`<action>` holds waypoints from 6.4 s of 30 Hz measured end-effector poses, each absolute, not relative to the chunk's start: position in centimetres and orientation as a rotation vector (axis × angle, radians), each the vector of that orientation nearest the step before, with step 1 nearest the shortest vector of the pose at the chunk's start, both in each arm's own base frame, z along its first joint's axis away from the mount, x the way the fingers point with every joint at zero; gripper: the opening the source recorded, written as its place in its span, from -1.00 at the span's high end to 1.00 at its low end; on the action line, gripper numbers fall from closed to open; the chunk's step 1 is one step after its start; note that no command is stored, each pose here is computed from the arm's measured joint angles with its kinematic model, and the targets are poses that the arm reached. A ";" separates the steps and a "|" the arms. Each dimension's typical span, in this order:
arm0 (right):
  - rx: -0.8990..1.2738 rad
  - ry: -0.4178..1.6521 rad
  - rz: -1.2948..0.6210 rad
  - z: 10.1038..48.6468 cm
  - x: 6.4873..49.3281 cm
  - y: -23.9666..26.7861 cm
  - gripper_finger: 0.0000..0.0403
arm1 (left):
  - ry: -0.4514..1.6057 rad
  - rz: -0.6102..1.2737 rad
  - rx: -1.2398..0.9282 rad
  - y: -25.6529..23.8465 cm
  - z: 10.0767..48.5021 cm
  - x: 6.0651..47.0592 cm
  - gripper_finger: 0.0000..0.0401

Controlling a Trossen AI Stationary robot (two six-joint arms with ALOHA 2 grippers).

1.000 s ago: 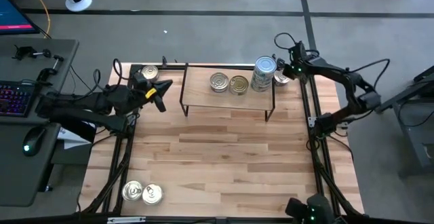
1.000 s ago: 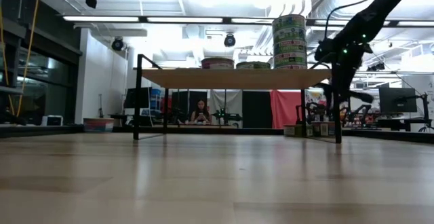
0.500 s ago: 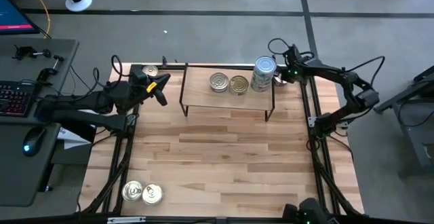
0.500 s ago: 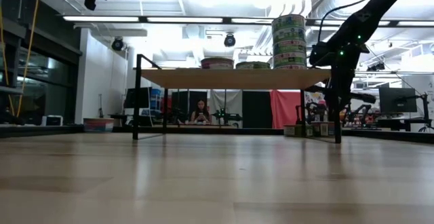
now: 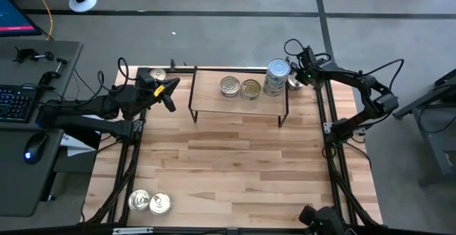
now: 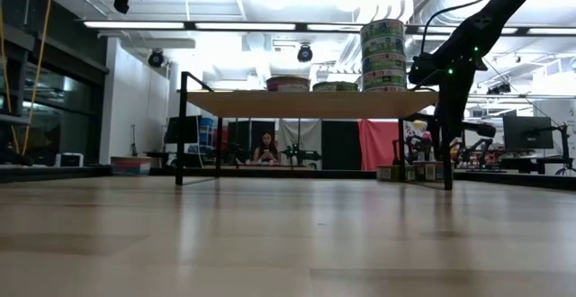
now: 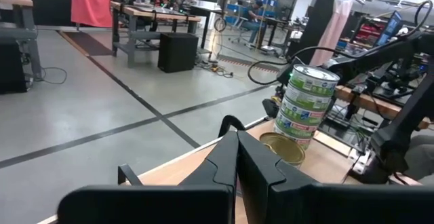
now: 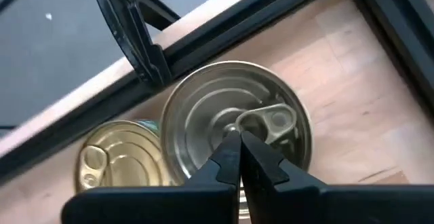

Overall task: Stack canned seafood by type on shelf
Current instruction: Stack the blue pink tuna can on top of the other blue pink tuna can on the shelf

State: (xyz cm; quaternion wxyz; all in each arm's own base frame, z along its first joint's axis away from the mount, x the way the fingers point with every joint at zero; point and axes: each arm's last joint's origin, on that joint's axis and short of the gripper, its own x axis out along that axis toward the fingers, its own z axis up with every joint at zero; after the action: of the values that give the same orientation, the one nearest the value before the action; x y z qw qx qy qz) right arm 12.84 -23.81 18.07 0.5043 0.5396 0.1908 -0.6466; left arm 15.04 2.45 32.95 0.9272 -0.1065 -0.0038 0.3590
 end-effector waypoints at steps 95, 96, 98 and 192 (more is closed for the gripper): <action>1.267 1.399 -0.950 16.9 10.8 -9.0 1.00 | 0.069 0.578 -0.290 2.0 32.2 15.0 1.00; 1.265 1.410 -0.942 16.9 10.8 -8.8 1.00 | 0.068 0.561 -0.309 2.0 32.2 15.0 1.00; 1.240 1.415 -0.914 17.1 10.8 -8.6 1.00 | 0.071 0.550 -0.342 1.9 32.1 15.0 1.00; 1.111 1.398 -0.464 16.8 17.6 13.4 1.00 | 0.226 0.263 -0.613 -0.3 30.6 16.9 1.00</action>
State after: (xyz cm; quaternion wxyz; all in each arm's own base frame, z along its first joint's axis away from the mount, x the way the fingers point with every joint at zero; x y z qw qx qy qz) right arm 17.65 13.41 16.79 0.6037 0.4801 0.6039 -0.2006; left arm 16.89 -0.28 30.62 0.9386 -0.3002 0.1105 0.1290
